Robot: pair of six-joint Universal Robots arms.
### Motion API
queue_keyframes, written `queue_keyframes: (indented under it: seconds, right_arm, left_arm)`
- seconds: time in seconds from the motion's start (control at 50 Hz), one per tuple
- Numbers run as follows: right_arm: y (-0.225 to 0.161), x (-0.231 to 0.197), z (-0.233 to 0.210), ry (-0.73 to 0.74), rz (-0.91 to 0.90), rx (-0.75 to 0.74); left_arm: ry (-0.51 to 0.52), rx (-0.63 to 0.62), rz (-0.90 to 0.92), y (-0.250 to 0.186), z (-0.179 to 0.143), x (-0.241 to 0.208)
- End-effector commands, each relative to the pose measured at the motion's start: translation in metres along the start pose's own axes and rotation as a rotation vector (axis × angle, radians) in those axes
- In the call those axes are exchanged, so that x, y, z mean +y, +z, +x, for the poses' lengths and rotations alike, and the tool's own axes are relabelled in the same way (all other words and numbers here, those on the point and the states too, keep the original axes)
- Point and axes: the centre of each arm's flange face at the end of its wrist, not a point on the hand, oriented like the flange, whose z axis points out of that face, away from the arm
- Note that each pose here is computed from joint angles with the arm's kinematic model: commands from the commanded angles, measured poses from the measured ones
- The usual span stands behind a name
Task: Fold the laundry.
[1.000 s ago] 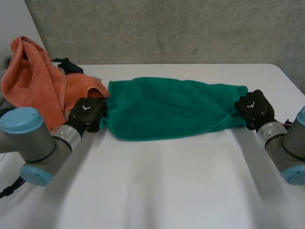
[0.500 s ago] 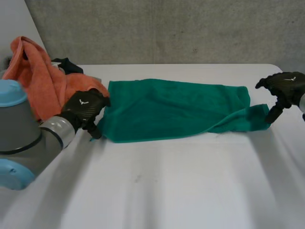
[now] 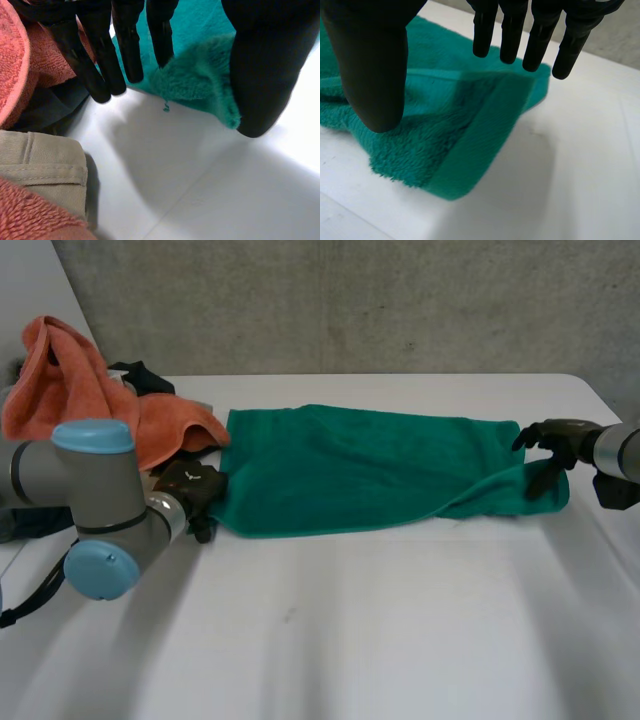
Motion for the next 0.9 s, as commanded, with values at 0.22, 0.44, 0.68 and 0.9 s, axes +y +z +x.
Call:
queue_keyframes:
  seconds: [0.22,0.44,0.68,0.9]
  right_arm:
    - [-0.032,0.008,-0.009,-0.222,-0.149,0.029]
    - [-0.146,0.030,-0.006,-0.706,-0.196,0.089]
    - [-0.141,0.062,-0.014,-0.763,-0.209,0.051]
    - [-0.068,-0.015,-0.004,-0.733,0.145,0.313]
  left_arm:
    - [0.011,-0.106,0.053,-0.025,-0.030,-0.028]
    - [0.036,0.047,-0.022,-0.133,-0.016,-0.038]
    - [0.180,0.168,-0.165,-0.133,0.004,-0.011]
    - [0.220,-0.118,0.266,-0.035,-0.042,-0.099]
